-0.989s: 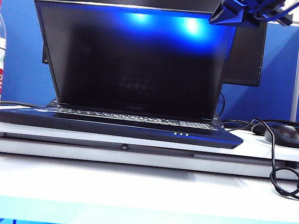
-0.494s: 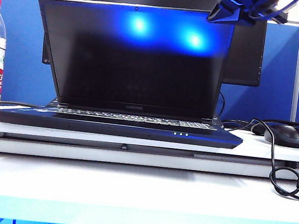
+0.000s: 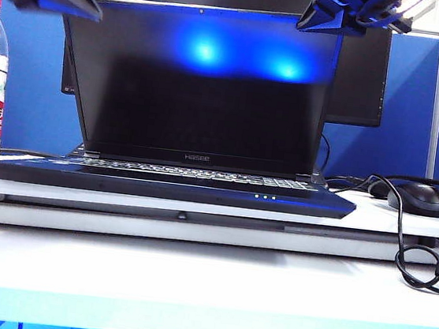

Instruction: Open the lid of the black laptop.

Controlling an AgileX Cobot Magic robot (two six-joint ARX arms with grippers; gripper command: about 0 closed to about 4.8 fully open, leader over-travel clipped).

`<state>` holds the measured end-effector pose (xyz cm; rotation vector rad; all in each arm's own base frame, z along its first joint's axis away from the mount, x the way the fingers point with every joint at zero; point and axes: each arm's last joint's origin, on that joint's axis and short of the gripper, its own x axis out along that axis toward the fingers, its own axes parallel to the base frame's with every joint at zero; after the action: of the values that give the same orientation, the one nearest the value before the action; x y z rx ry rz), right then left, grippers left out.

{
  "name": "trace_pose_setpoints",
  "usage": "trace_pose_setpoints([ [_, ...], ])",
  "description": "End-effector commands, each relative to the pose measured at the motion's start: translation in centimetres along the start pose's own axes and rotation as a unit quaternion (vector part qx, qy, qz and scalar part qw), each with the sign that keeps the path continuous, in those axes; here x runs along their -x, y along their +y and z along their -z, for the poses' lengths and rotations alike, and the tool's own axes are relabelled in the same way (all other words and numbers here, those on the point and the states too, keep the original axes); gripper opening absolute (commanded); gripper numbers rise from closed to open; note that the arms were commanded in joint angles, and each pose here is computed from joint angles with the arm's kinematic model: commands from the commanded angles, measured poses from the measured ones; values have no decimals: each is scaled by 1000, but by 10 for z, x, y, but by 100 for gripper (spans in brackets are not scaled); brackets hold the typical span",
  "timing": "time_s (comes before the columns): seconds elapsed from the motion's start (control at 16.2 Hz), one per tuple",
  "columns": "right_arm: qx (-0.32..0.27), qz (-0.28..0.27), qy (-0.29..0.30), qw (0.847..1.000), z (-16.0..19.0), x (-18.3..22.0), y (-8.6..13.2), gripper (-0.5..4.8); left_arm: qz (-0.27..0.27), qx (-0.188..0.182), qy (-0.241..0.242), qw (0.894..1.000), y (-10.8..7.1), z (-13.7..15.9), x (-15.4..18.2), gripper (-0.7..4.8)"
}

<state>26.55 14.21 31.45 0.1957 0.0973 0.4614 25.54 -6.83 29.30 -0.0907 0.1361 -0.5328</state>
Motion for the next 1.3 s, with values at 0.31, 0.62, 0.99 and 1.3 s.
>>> trace_pose_setpoints([
  [0.31,13,-12,-64,998,-20,1,4,-1,-10,-8,-65,998,5,-5,-13,25],
  [0.62,17,-11,-64,998,-19,1,4,-1,-15,0,-75,997,6,-5,-15,25],
  [0.99,26,-12,-72,997,-20,-1,4,-1,-11,20,-101,995,9,-3,-24,25],
  [1.3,25,-2,-85,996,-20,-4,3,-1,-21,11,-141,990,10,-11,-25,25],
])
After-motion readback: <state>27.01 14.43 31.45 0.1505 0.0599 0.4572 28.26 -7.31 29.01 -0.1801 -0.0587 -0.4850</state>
